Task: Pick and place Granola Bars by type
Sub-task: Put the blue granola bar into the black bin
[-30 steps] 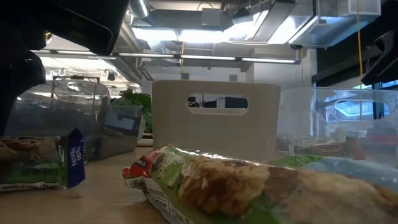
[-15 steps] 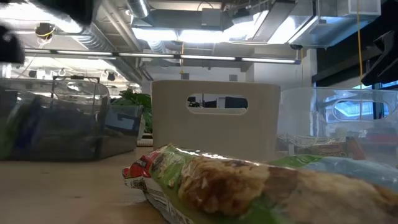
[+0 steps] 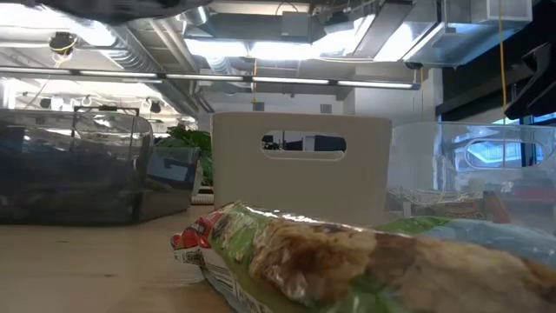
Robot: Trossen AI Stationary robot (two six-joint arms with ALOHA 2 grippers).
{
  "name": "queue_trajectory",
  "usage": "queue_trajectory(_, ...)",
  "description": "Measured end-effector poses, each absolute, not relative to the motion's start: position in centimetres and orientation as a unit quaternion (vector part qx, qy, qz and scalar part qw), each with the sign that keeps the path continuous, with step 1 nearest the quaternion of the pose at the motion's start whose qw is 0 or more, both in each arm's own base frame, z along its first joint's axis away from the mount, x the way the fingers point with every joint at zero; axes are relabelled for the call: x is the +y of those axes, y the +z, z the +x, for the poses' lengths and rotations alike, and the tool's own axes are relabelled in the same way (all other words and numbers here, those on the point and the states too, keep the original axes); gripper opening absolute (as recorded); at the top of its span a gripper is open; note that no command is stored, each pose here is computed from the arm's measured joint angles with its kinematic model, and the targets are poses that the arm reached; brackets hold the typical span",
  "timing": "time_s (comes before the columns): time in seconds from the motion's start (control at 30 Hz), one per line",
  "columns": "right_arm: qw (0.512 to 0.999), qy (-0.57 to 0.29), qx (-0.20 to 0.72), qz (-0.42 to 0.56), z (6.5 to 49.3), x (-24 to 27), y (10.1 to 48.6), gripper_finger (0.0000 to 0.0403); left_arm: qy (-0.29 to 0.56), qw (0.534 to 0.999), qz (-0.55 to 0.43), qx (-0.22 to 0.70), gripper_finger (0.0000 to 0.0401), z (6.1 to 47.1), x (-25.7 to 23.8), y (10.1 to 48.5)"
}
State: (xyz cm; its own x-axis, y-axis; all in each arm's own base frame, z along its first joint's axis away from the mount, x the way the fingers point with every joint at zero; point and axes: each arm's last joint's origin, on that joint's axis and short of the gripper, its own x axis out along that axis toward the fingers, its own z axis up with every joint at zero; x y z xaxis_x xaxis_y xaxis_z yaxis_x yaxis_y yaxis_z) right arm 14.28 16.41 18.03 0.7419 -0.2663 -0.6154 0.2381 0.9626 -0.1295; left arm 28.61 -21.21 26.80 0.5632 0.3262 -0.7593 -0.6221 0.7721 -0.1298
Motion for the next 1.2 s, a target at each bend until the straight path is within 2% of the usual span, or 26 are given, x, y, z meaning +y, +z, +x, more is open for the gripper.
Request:
queue_trajectory(0.13,0.933,-0.136,0.332,-0.019,14.3,16.4,18.0,0.0177,0.346,0.855,-0.192,0.336,0.0059,28.2,-19.3,27.4)
queue_trajectory(0.4,0.933,-0.136,0.332,-0.017,14.3,16.4,18.0,0.0177,0.471,0.763,-0.212,0.389,0.0058,27.5,-15.9,25.2)
queue_trajectory(0.67,0.933,-0.136,0.332,-0.017,14.3,16.4,18.0,0.0177,0.501,0.716,-0.222,0.433,0.0059,27.5,-13.9,22.4)
queue_trajectory(1.2,0.933,-0.136,0.332,-0.018,14.3,16.4,18.0,0.0177,0.503,0.707,-0.222,0.445,0.0089,27.7,-13.2,21.8)
